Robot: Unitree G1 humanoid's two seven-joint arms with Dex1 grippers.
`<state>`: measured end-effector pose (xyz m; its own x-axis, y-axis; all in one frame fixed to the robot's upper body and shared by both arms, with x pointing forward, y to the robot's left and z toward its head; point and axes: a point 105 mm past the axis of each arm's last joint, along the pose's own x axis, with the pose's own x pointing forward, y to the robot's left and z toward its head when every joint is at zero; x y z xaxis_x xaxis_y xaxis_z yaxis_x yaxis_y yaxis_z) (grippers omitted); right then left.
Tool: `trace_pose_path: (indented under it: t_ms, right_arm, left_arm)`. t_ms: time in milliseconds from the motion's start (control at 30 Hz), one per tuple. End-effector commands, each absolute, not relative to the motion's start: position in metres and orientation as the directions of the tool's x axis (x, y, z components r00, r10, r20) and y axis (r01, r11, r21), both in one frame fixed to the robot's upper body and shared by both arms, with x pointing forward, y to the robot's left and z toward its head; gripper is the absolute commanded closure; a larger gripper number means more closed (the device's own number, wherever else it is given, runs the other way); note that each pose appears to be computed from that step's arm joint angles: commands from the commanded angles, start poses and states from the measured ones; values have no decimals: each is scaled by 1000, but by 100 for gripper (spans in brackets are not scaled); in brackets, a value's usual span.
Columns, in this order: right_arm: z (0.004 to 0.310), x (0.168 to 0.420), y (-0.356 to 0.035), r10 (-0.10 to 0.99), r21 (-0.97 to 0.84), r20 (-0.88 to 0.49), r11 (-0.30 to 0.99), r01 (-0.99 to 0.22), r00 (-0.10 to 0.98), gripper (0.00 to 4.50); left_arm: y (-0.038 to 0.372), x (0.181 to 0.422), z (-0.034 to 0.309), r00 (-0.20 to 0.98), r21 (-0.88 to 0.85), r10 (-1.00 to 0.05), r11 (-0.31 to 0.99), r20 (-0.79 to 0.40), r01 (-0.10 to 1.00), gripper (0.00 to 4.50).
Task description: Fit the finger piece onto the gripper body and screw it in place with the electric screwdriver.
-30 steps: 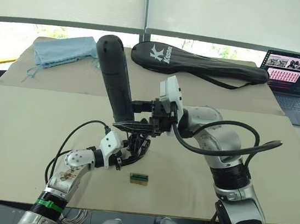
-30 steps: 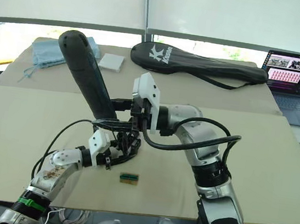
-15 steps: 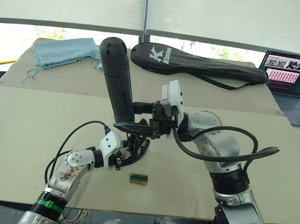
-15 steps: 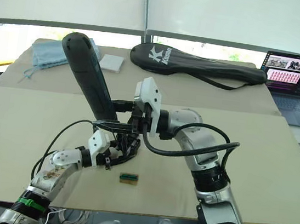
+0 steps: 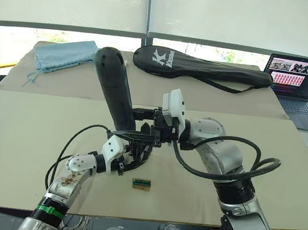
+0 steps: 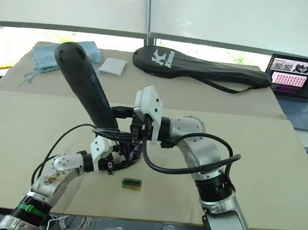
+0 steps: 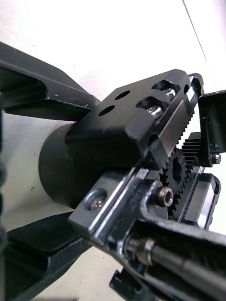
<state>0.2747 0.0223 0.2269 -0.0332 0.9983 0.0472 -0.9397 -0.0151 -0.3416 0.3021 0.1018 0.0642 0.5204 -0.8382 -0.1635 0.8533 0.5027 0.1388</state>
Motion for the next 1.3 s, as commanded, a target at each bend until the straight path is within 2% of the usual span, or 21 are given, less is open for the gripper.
trace_pose_path:
  t_ms: [33,600,900,1300]
  right_arm:
    - [204,283,21,999,-308,-32,9,-951,20,257]
    - [196,276,27,999,-313,-53,-30,-949,-14,257]
    - [180,282,30,993,-297,-115,-13,-955,22,257]
    - [192,301,19,994,-243,-45,87,-966,101,257]
  left_arm:
    - [97,292,51,475,97,-855,465,-207,880,223]
    - [96,290,51,468,95,-858,459,-212,883,223]
    - [97,287,50,461,93,-860,452,-219,887,223]
    - [98,288,51,468,89,-856,460,-218,883,223]
